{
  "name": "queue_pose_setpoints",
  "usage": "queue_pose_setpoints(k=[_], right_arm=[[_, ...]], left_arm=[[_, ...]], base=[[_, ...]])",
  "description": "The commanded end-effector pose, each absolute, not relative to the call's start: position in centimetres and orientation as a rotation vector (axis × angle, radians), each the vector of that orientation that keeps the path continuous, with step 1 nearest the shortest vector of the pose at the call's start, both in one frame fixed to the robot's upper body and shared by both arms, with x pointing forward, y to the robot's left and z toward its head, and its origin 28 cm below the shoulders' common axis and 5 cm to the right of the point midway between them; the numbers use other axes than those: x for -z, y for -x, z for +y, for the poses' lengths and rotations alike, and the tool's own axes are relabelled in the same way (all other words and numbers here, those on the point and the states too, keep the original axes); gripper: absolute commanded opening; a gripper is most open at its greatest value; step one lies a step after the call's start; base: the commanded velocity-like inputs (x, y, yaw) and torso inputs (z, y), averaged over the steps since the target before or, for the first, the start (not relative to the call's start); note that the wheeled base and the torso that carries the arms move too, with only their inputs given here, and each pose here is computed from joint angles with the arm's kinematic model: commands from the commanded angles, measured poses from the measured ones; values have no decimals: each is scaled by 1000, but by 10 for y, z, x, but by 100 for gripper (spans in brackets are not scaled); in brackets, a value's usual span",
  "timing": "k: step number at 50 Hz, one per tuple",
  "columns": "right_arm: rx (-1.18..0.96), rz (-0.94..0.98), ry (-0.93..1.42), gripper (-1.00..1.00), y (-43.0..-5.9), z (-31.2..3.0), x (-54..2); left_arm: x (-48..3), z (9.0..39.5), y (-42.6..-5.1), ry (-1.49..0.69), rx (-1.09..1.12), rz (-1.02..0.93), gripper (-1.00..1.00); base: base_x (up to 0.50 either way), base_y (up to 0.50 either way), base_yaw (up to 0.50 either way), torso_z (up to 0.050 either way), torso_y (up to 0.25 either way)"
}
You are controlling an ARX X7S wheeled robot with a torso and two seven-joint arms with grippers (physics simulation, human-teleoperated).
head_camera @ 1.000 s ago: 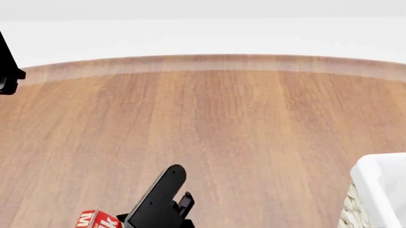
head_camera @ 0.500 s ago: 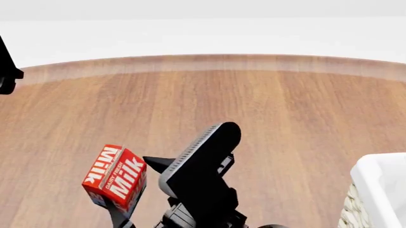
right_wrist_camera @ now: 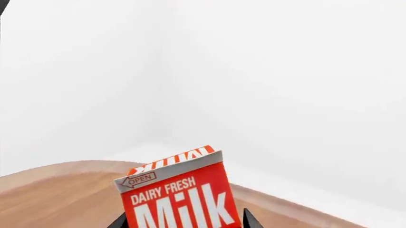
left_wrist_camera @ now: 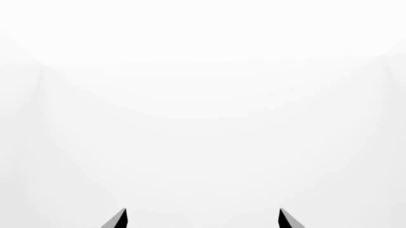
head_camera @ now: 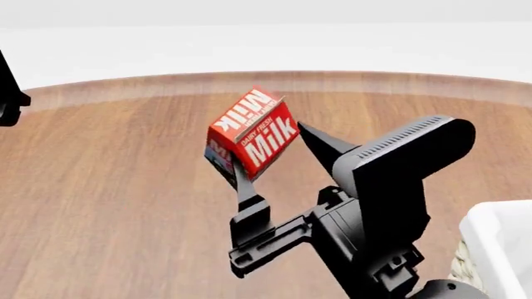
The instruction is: Pick the milk and place it in the basket.
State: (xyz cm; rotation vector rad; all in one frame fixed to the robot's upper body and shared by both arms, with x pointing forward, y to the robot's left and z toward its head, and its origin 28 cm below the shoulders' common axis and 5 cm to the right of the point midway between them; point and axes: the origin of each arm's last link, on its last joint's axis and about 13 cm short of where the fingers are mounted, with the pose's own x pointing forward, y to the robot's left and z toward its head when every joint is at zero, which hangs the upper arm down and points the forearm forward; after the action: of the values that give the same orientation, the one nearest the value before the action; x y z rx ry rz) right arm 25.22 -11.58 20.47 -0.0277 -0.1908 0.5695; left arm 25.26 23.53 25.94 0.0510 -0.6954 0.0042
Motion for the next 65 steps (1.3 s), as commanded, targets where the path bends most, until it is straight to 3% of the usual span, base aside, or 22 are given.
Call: queue_pose_setpoints(k=[1,16,31,65], right_arm=[[-436,-305,-17,-100,-248,-131,-222],[-266,-332,-62,-100,-252,-142,-223],[35,-342,-127,-100,-255,-154,-224],[74,-340,-101,-100,-255,-155,-218]], left_arm=[[-259,236,-253,-51,-5,-694,100],[-260,236,-253,-50,-6,-696,100],[-261,236,-252,-49,-7,-697,100],[-259,236,-252,-48,-8,-692,100]], base=[[0,0,0,0,0],[0,0,0,1,1],[0,0,0,0,1],[0,0,0,1,1]])
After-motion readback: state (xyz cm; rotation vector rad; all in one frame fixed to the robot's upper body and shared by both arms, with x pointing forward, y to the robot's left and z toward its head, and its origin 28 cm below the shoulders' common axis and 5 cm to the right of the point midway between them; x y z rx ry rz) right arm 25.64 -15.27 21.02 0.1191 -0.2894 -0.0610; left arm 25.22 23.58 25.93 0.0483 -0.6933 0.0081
